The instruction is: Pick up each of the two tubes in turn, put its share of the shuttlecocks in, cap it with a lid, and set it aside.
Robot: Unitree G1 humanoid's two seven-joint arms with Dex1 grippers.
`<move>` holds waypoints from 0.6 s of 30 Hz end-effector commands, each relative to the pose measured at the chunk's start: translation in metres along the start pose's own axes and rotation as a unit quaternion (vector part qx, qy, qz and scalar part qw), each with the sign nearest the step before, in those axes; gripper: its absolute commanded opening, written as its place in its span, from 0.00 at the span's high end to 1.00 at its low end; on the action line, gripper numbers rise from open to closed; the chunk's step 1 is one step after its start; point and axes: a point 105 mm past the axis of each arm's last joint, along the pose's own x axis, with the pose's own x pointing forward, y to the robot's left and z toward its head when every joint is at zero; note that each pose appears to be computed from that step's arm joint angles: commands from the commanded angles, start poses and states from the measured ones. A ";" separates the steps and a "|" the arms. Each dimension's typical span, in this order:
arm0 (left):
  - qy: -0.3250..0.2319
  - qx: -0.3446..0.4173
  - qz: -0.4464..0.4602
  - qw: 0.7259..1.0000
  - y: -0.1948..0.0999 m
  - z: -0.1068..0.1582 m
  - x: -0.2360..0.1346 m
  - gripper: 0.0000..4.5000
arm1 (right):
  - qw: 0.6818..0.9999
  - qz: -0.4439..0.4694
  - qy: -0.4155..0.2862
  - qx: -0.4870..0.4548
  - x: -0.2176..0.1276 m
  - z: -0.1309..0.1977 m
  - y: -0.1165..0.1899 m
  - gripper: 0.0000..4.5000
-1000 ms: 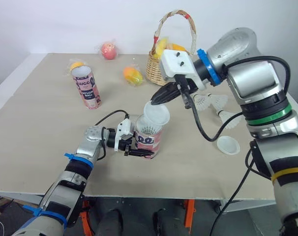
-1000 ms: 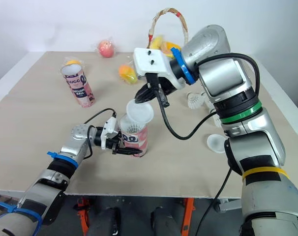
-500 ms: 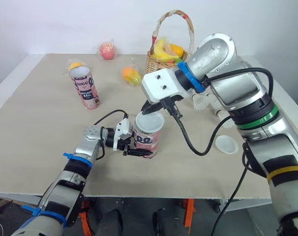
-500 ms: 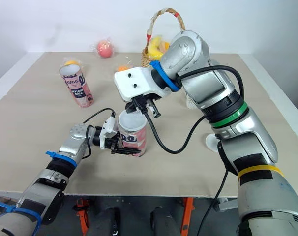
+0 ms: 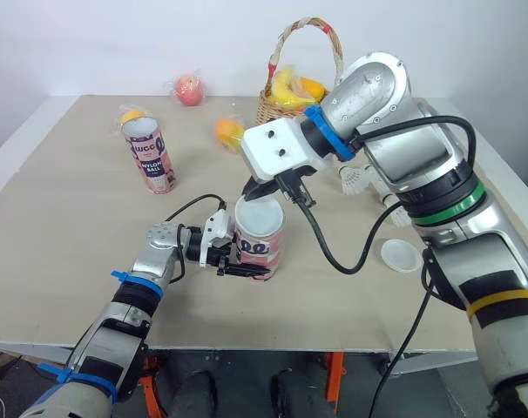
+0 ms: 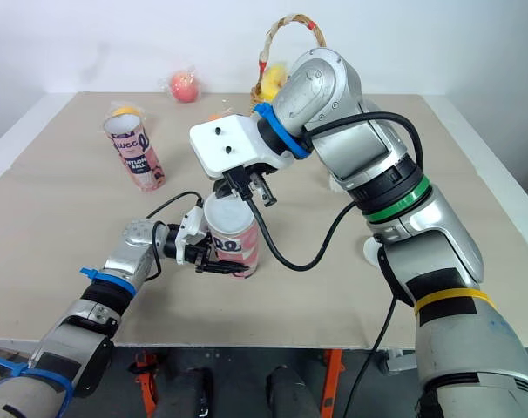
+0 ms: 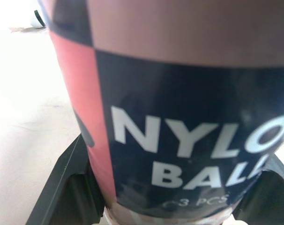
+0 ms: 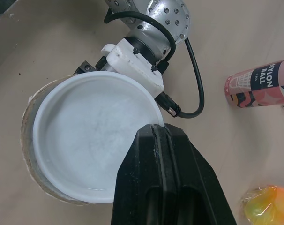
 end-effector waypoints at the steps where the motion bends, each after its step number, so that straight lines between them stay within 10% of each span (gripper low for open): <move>1: 0.035 -0.028 0.004 0.999 -0.004 -0.018 -0.007 0.36 | 0.999 0.020 0.011 -0.028 -0.008 0.006 0.005 0.99; 18: 0.036 -0.031 0.012 0.999 -0.005 -0.022 -0.010 0.36 | 0.999 0.052 -0.005 -0.007 0.005 0.005 -0.010 0.99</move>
